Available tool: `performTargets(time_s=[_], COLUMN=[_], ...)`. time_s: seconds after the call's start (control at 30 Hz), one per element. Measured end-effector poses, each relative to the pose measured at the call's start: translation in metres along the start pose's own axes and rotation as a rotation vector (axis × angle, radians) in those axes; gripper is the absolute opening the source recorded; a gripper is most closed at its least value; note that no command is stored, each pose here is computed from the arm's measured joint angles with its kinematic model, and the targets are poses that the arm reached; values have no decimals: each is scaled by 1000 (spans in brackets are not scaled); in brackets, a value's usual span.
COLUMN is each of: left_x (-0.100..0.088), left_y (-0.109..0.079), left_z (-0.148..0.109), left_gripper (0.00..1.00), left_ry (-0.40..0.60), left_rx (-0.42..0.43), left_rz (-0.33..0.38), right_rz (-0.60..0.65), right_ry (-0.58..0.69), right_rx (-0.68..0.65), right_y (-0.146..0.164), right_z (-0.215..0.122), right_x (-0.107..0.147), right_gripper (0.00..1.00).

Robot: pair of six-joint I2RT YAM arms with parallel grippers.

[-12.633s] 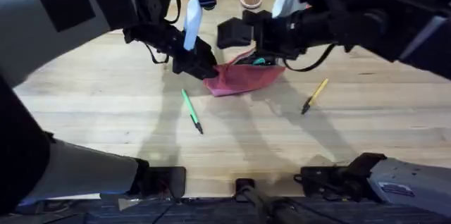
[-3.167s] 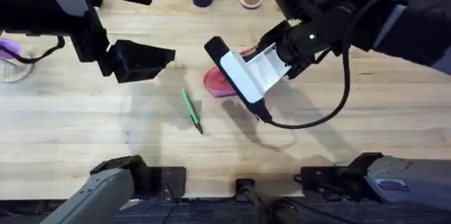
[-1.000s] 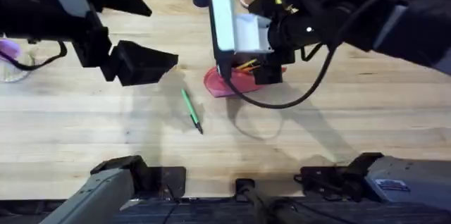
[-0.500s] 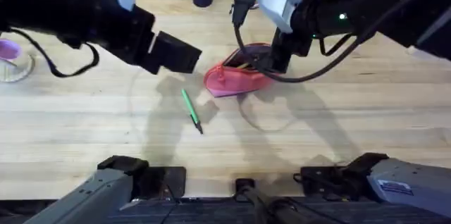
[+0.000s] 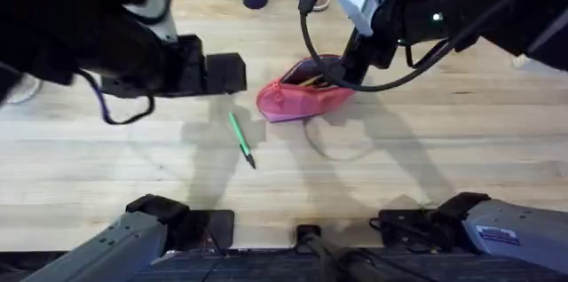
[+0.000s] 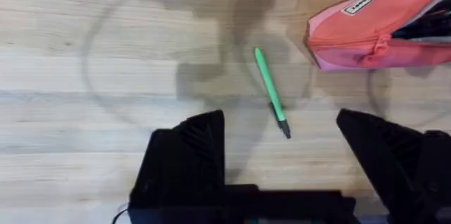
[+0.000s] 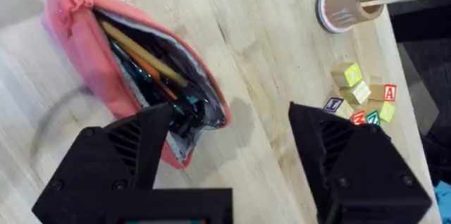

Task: Unzip the bag, pick up the pens from the table one at a time and place them inside, then zip the bag closed.

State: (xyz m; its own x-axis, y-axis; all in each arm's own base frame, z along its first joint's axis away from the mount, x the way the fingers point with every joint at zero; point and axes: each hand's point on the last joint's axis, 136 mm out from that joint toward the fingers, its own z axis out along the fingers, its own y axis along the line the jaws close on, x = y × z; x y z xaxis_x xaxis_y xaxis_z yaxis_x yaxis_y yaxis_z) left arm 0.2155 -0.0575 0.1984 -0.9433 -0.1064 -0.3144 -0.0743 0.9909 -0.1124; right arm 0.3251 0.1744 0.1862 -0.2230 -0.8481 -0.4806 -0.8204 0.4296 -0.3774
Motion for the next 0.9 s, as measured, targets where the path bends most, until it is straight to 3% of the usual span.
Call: performTargets(time_s=[0.27, 0.43, 0.7, 0.9], left_x=[27, 37, 32, 34], left_y=[-10, -8, -3, 1], left_z=[41, 70, 84, 99], left_gripper=[995, 995, 995, 996], left_ry=[72, 82, 35, 86], left_rx=[-6, -16, -40, -91], left_rz=[5, -46, -104, -101], right_rz=[0, 0, 0, 0], right_ry=[0, 0, 0, 0], right_rx=[0, 0, 0, 0], right_y=[0, 0, 0, 0], right_z=[0, 0, 0, 0], right_x=[0, 0, 0, 0], right_gripper=[998, 998, 997, 998])
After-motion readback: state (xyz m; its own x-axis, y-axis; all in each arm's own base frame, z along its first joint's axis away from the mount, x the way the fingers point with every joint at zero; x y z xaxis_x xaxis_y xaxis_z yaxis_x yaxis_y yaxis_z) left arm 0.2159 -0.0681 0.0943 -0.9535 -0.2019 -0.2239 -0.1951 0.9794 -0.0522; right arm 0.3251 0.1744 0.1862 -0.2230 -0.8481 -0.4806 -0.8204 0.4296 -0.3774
